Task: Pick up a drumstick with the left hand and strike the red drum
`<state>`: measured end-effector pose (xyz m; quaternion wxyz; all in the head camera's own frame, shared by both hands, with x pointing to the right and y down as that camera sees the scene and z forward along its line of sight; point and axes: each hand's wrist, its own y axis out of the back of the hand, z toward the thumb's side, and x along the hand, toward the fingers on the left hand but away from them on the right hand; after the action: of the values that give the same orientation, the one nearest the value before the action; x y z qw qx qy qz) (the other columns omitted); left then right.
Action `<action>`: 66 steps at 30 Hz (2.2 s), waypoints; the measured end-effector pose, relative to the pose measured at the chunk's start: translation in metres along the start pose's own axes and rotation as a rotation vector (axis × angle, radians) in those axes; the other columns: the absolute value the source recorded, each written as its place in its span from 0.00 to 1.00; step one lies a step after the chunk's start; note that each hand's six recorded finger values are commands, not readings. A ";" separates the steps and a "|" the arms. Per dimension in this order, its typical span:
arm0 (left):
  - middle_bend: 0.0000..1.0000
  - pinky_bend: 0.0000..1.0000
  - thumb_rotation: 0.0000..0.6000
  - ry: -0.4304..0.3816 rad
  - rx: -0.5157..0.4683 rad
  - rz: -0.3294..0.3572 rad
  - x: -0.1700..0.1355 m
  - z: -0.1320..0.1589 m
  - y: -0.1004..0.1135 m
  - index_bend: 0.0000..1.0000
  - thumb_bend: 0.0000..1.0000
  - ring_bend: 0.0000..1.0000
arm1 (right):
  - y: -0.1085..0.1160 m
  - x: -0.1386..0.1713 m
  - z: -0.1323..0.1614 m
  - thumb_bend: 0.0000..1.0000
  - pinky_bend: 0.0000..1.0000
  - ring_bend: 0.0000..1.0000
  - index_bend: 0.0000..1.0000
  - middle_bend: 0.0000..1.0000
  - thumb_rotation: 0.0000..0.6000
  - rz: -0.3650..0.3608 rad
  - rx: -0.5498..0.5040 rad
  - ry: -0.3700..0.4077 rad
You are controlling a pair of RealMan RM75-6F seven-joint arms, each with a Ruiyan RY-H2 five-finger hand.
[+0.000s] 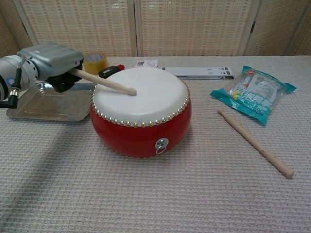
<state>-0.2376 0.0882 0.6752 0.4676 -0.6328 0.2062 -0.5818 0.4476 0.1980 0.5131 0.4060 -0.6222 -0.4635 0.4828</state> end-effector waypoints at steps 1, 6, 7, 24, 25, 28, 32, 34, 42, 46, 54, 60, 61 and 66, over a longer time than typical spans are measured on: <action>1.00 1.00 1.00 0.006 -0.040 0.003 0.000 0.000 0.003 1.00 0.79 1.00 | 0.000 0.000 0.000 0.08 0.22 0.08 0.25 0.14 1.00 0.000 0.000 -0.001; 1.00 1.00 1.00 0.030 -0.365 0.012 0.000 -0.004 0.015 1.00 0.78 1.00 | -0.001 0.002 -0.002 0.08 0.22 0.08 0.25 0.14 1.00 0.004 -0.001 -0.007; 1.00 1.00 1.00 0.032 -0.416 0.012 0.000 -0.004 0.016 1.00 0.78 1.00 | -0.001 0.002 -0.002 0.08 0.22 0.08 0.25 0.14 1.00 0.004 -0.001 -0.007; 1.00 1.00 1.00 -0.022 0.078 0.004 0.002 0.007 -0.002 1.00 0.78 1.00 | -0.004 0.002 -0.005 0.08 0.22 0.08 0.25 0.14 1.00 0.029 0.007 -0.022; 1.00 1.00 1.00 -0.019 0.065 0.006 0.002 0.006 0.000 1.00 0.78 1.00 | -0.004 0.003 -0.006 0.08 0.22 0.08 0.25 0.14 1.00 0.036 0.009 -0.025; 1.00 1.00 1.00 -0.004 -0.044 0.018 0.002 0.003 0.009 1.00 0.78 1.00 | -0.008 0.004 -0.008 0.08 0.22 0.08 0.25 0.14 1.00 0.070 0.016 -0.042; 1.00 1.00 1.00 0.001 -0.213 0.030 0.003 0.001 0.015 1.00 0.78 1.00 | -0.012 0.005 -0.009 0.08 0.22 0.08 0.24 0.14 1.00 0.115 0.020 -0.067; 1.00 1.00 1.00 -0.003 -0.252 0.031 0.003 0.002 0.015 1.00 0.78 1.00 | -0.013 0.005 -0.010 0.08 0.22 0.08 0.24 0.14 1.00 0.120 0.021 -0.071; 1.00 1.00 1.00 -0.024 0.044 0.017 0.007 0.010 -0.005 1.00 0.78 1.00 | -0.014 0.005 -0.011 0.08 0.22 0.08 0.24 0.14 1.00 0.127 0.022 -0.074; 1.00 1.00 1.00 -0.012 0.113 0.007 0.007 0.009 -0.007 1.00 0.78 1.00 | -0.014 0.005 -0.010 0.08 0.22 0.08 0.24 0.14 1.00 0.119 0.017 -0.069; 1.00 1.00 1.00 0.032 -0.300 0.028 0.006 0.001 0.011 1.00 0.78 1.00 | -0.014 0.005 -0.010 0.08 0.22 0.08 0.24 0.14 1.00 0.114 0.016 -0.066; 1.00 1.00 1.00 0.025 -0.465 0.034 0.006 -0.001 0.010 1.00 0.78 1.00 | -0.015 0.006 -0.011 0.08 0.22 0.08 0.24 0.14 1.00 0.116 0.015 -0.070; 1.00 1.00 1.00 0.022 -0.450 0.034 0.006 -0.001 0.009 1.00 0.78 1.00 | -0.015 0.006 -0.011 0.08 0.22 0.08 0.24 0.14 1.00 0.116 0.015 -0.070; 1.00 1.00 1.00 0.008 -0.211 0.019 0.007 0.002 -0.004 1.00 0.78 1.00 | -0.015 0.006 -0.012 0.08 0.22 0.08 0.24 0.14 1.00 0.116 0.017 -0.072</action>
<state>-0.2354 0.0848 0.6826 0.4031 -0.6742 0.2739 -0.5549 0.4572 0.2062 0.5282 0.3656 -0.6269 -0.4367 0.5317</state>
